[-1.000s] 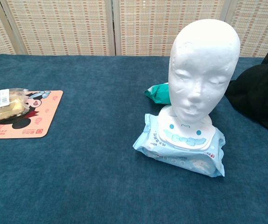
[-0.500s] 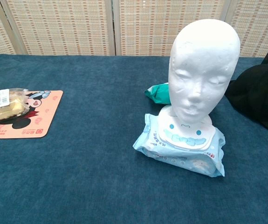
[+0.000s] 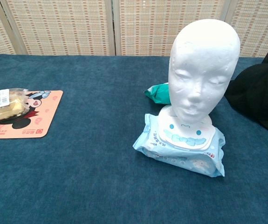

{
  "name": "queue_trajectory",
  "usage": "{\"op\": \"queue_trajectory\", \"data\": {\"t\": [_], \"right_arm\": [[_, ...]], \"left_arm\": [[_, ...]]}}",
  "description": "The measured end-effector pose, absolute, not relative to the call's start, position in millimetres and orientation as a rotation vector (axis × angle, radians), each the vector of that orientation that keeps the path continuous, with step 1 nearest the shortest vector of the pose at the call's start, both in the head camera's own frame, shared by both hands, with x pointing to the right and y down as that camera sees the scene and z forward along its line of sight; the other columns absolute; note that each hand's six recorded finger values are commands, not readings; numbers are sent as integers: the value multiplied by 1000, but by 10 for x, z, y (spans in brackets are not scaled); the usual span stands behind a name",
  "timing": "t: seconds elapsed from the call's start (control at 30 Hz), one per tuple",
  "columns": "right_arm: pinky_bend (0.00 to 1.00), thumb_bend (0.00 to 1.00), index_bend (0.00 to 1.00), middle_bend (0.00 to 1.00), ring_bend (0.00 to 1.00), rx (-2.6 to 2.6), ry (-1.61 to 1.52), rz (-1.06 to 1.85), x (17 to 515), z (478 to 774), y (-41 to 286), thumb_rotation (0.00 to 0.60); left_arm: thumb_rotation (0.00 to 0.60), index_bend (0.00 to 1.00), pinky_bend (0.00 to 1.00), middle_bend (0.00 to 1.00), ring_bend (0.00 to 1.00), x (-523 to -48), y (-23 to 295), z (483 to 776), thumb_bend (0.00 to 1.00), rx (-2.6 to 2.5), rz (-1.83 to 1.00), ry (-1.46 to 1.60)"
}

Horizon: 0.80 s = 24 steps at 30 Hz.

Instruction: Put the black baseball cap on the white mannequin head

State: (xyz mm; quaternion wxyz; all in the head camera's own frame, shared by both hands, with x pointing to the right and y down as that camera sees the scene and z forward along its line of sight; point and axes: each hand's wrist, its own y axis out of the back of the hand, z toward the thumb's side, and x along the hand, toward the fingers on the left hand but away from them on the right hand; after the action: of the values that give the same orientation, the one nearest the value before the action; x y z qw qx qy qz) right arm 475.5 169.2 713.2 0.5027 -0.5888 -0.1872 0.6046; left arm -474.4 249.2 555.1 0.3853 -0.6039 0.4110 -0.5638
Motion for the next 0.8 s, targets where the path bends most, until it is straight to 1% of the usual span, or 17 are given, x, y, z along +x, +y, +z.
{"op": "queue_trajectory", "data": {"t": [0.3, 0.8], "right_arm": [[462, 0, 359, 510, 315, -1424, -485, 1431, 4701, 7104, 1661, 600], [488, 0, 359, 514, 330, -1422, -622, 1270, 4518, 6850, 1520, 600]], "left_arm": [[600, 384, 655, 419, 403, -4757, 2494, 5542, 434, -1537, -1437, 1051], [600, 384, 655, 419, 403, -4756, 2499, 5547, 435, -1536, -1439, 1049]]}}
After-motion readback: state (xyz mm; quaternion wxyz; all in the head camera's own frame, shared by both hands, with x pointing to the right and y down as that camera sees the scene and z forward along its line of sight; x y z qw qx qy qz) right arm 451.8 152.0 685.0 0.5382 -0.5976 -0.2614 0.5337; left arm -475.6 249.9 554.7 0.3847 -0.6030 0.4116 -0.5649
